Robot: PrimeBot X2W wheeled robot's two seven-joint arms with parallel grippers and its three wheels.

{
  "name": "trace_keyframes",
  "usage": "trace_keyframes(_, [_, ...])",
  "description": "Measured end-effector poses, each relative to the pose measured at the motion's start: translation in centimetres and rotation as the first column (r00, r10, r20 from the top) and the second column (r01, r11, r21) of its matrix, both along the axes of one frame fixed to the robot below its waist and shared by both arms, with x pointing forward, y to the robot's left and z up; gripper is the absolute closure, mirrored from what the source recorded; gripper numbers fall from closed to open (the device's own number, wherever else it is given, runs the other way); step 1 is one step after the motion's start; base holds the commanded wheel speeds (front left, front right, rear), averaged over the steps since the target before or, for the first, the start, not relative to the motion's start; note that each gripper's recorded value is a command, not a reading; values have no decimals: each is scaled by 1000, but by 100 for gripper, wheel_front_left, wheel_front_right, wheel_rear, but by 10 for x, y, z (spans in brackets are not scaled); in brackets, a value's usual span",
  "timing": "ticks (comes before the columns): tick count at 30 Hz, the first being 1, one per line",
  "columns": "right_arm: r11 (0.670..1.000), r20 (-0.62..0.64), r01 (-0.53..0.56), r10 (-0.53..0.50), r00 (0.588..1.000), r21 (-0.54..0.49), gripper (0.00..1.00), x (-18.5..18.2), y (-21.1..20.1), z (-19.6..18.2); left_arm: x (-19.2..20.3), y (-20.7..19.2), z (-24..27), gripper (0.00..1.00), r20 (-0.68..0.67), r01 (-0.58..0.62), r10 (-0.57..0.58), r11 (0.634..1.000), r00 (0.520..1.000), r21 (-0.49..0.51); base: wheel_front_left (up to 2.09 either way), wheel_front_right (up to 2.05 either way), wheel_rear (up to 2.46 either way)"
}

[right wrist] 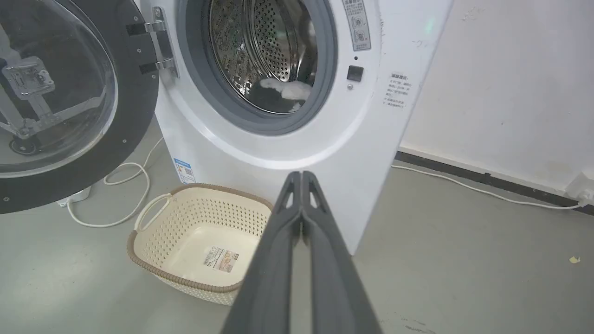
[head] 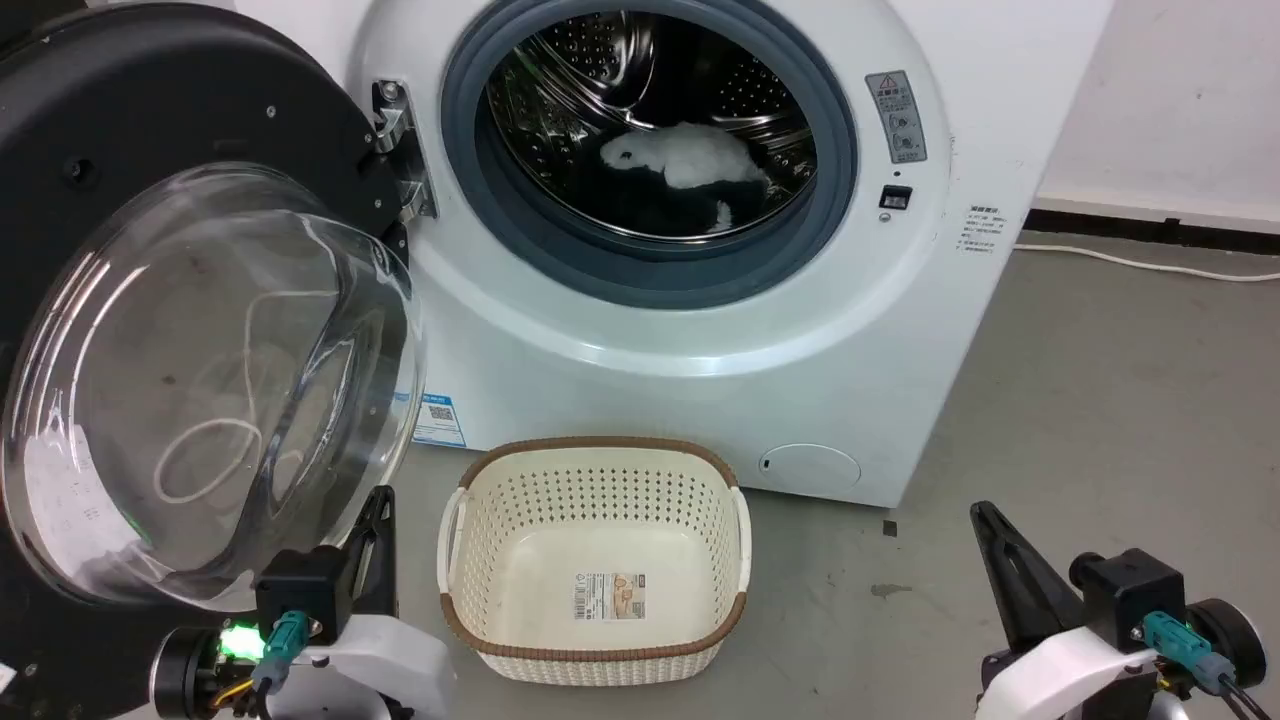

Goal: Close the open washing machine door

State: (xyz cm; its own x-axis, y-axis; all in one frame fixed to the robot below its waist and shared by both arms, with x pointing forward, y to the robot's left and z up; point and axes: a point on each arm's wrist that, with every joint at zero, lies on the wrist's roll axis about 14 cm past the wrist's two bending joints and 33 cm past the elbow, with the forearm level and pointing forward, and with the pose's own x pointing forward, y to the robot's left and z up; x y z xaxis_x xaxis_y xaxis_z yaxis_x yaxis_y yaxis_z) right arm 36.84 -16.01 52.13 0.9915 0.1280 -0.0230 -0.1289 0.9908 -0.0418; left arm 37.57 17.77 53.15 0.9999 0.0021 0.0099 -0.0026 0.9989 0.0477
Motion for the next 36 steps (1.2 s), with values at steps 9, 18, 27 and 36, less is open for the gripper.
trace_keyframes(9, [1000,0,0,0,1000,0,100,0,0,0,0,0,0,100,0,0,0,1000,1000,0,0,0,0])
trace_keyframes(18, [1000,0,0,0,1000,0,100,0,0,0,0,0,0,100,0,0,0,1000,1000,0,0,0,0])
trace_keyframes(27, [1000,0,0,0,1000,0,100,0,0,0,0,0,0,100,0,0,0,1000,1000,0,0,0,0])
trace_keyframes(36, [1000,0,0,0,1000,0,100,0,0,0,0,0,0,100,0,0,0,1000,1000,0,0,0,0])
